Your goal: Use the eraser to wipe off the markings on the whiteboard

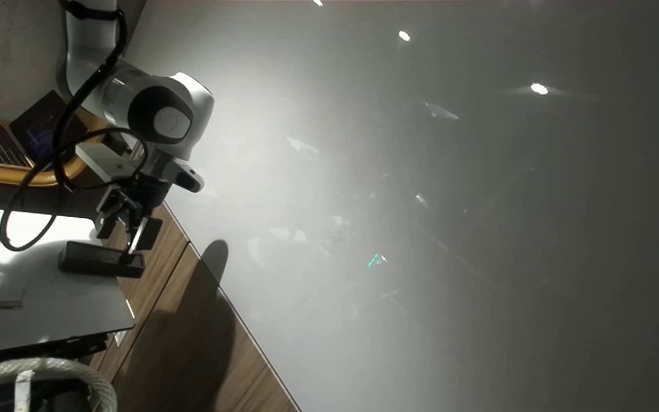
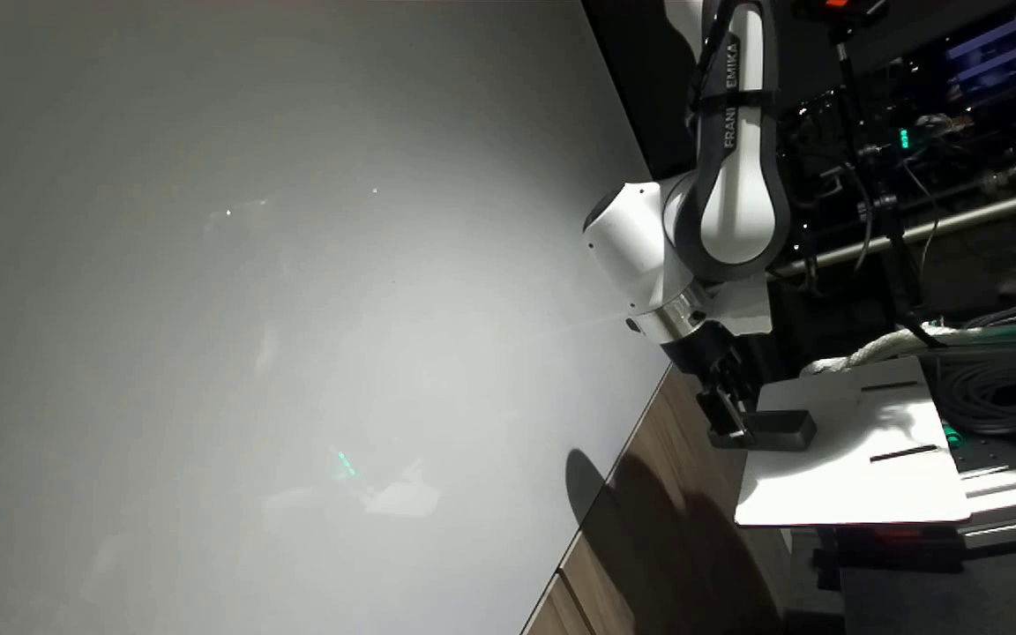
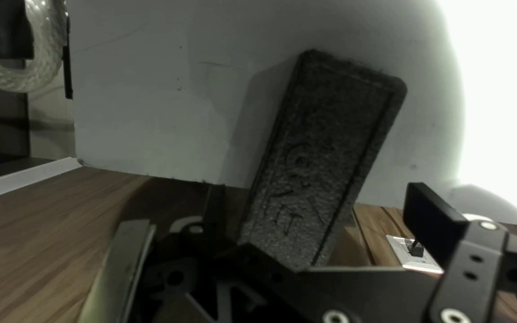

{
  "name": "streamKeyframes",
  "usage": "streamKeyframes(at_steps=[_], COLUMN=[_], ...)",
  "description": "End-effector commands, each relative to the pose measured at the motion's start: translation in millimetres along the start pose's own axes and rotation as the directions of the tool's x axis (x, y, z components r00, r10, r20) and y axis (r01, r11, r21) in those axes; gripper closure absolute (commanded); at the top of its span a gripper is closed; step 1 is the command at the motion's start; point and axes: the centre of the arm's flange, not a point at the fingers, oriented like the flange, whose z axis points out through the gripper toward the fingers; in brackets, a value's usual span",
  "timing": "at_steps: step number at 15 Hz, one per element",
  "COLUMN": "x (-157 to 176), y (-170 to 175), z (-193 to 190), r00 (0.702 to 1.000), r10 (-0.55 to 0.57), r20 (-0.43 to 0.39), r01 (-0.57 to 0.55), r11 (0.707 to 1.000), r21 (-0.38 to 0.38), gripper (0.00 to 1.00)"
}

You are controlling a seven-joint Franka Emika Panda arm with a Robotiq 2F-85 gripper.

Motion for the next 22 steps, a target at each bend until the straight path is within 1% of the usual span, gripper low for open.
streamKeyframes(at_steps=[1,11,22], x=[-12,-18,-20], y=[8,12,31], z=[4,12,15], r00=[0.999,0.998,0.996], r10=[0.032,0.054,0.089], r20=[-0.023,0.011,0.026], r01=[-0.032,-0.054,-0.089], r11=[0.999,0.998,0.996], r21=[-0.021,-0.024,-0.022], gripper=[0.00,0.00,0.00])
